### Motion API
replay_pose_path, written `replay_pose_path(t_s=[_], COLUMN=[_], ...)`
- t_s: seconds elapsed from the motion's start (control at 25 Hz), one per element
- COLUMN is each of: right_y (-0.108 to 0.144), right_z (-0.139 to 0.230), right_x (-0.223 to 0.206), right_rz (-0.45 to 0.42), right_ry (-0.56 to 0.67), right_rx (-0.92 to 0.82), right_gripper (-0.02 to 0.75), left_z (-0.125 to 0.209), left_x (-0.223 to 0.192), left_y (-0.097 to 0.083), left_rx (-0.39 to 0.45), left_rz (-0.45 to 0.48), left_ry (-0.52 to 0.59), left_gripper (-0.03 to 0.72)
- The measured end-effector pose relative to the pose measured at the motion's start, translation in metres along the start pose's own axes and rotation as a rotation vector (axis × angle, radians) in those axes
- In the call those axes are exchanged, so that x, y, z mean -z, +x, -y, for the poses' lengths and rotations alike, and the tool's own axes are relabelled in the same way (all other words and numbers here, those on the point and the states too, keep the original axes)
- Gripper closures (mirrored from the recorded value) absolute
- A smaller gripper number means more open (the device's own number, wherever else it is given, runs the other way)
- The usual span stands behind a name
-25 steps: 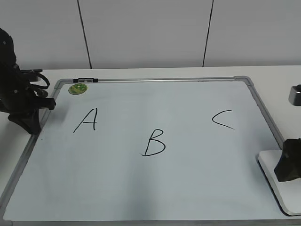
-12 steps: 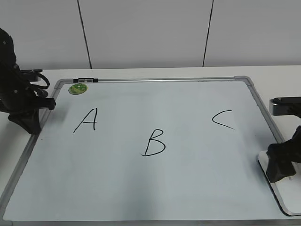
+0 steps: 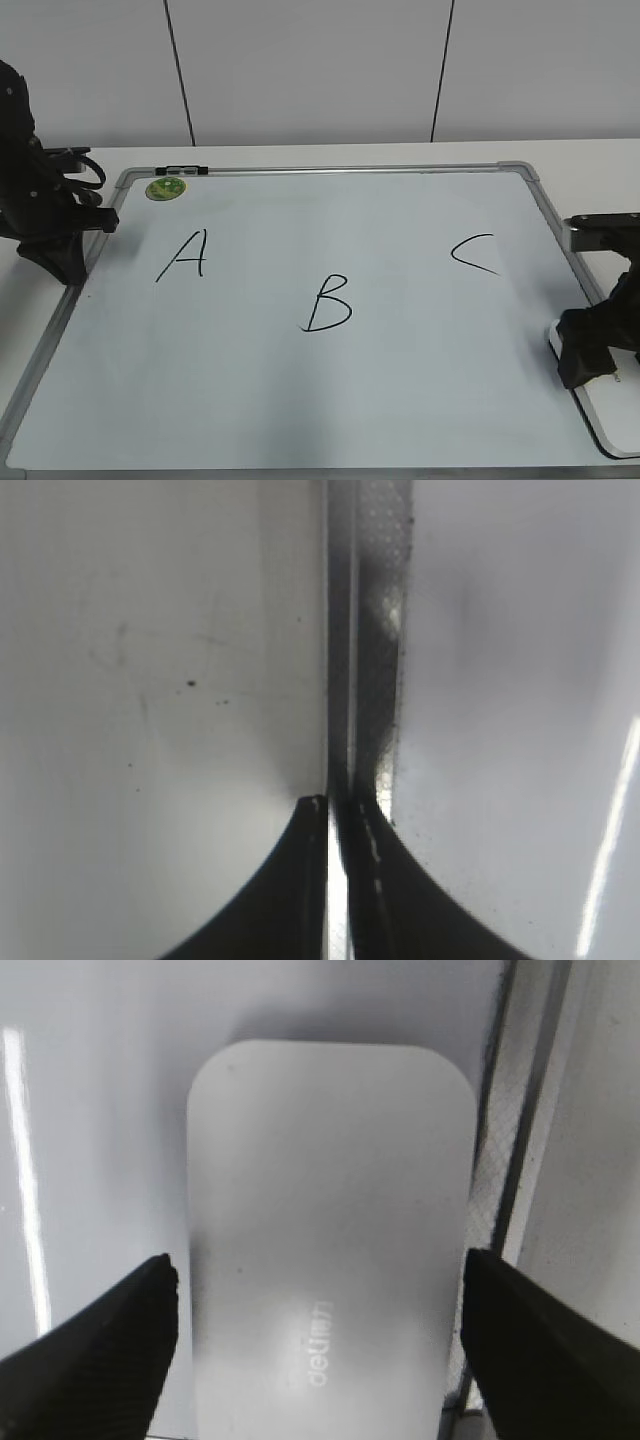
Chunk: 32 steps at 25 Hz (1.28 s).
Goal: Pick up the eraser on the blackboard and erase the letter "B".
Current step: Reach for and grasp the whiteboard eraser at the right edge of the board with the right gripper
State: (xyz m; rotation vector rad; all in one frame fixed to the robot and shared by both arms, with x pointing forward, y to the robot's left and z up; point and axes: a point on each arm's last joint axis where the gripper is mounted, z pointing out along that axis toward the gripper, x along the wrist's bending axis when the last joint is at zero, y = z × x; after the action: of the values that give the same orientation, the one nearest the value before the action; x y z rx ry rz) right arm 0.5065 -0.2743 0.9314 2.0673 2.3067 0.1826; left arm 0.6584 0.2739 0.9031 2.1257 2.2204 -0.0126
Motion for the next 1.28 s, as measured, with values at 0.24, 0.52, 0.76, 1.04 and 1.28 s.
replay_pose_path(t_s=[0.24,0.52,0.76,1.04,1.28], right_y=[-0.0002,-0.0006,-0.0007,-0.0007,-0.0004], right_z=[-0.0018,-0.0021,-0.0023,-0.0027,-0.0028], right_x=[-0.0005,-0.0066,-0.0066,-0.0064,-0.0064], right_rz=[0.002,0.001,0.003,0.003,0.000], right_ry=[-0.016,0.003,0.001,-0.001,-0.001], right_rx=[-0.002,-0.003,-0.001,-0.002,-0.008], right_gripper=[0.092,0.103,0.182,0.211,0.211], left_z=[0.0000,0.0000,-0.0002,-0.0002,-0.0003], left_x=[0.0000,0.0000,0.0000,0.0000,0.0000], left_y=[0.0000,0.0000,0.0000,-0.0002,-0.0002], left_rx=[0.000,0.000,0.000,0.001,0.001], left_rz=[0.000,0.000,0.000,0.002,0.002], left_ry=[0.000,0.000,-0.002,-0.002,-0.003], left_gripper=[0.672,0.672,0.672,0.672,0.672])
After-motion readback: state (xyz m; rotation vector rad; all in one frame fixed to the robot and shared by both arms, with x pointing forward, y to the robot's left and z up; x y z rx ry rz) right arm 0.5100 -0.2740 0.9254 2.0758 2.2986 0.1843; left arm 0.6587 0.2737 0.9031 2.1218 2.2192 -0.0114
